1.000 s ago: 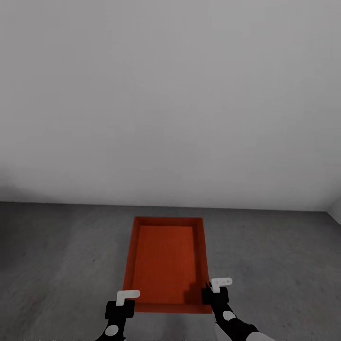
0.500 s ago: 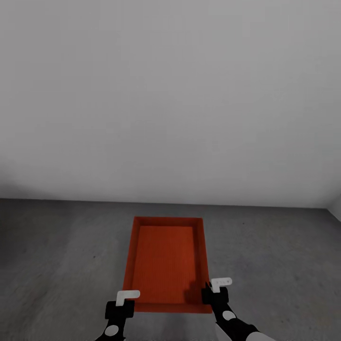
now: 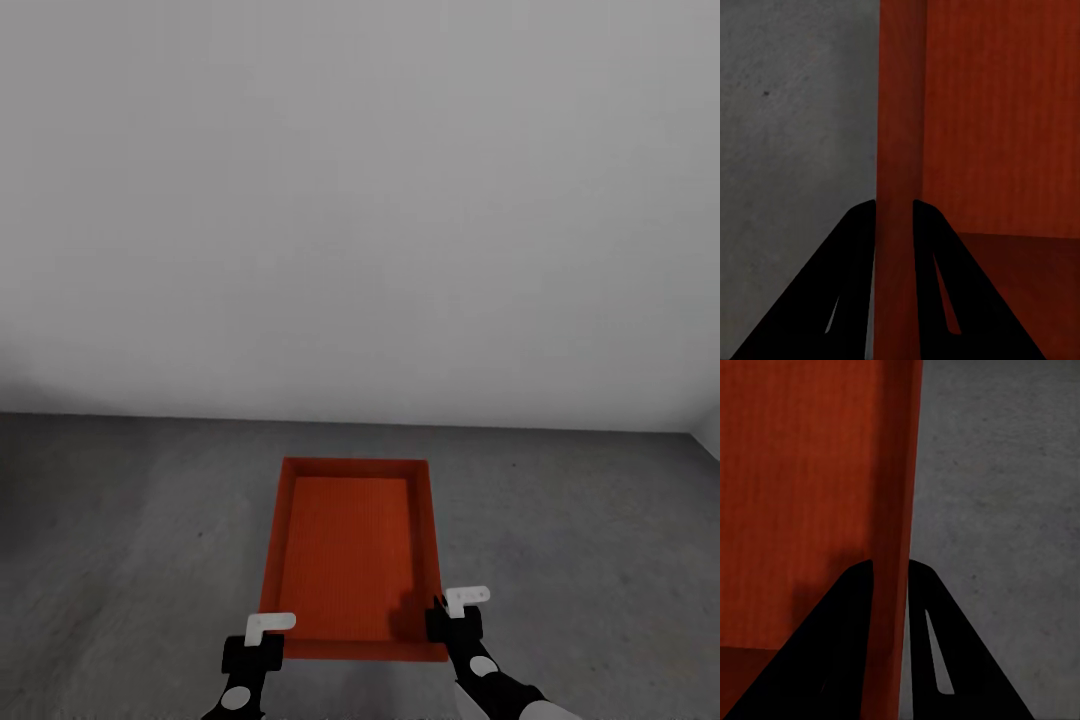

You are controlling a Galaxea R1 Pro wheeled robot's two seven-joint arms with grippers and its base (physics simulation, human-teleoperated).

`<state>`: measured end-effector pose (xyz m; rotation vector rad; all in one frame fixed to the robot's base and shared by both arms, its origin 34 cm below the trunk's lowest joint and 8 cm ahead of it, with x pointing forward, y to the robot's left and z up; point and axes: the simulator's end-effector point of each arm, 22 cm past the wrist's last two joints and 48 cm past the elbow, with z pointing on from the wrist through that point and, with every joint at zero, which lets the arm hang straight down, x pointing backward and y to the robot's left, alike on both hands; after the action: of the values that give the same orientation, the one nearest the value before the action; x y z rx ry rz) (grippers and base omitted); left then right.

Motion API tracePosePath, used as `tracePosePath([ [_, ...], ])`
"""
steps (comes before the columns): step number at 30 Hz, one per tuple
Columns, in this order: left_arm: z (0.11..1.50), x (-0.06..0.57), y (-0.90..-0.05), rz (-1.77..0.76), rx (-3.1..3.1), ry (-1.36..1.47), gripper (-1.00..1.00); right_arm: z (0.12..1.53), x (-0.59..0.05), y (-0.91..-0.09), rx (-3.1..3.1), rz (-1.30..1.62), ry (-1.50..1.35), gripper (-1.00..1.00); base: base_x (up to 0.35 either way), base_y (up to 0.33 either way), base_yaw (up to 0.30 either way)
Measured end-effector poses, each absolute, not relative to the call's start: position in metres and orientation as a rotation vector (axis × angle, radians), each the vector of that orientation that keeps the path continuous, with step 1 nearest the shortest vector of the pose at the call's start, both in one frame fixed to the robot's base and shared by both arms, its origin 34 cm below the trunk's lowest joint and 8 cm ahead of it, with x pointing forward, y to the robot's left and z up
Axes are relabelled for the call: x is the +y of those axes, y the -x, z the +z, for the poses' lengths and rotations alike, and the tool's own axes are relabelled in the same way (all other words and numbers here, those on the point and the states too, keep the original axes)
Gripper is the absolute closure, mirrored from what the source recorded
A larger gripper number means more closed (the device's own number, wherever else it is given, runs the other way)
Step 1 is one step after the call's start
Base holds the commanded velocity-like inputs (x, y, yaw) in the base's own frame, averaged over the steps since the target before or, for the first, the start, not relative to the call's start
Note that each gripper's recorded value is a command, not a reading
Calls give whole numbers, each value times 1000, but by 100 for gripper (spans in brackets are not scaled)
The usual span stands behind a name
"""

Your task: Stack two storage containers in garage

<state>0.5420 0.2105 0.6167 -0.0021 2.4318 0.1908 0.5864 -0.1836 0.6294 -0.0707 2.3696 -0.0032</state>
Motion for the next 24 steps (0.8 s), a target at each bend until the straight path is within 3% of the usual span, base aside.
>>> tracePosePath([
  [24, 601, 211, -529, 193, 2470, -2, 100, 612, -184, -574, 2408, -2, 71, 100, 0, 0, 0],
])
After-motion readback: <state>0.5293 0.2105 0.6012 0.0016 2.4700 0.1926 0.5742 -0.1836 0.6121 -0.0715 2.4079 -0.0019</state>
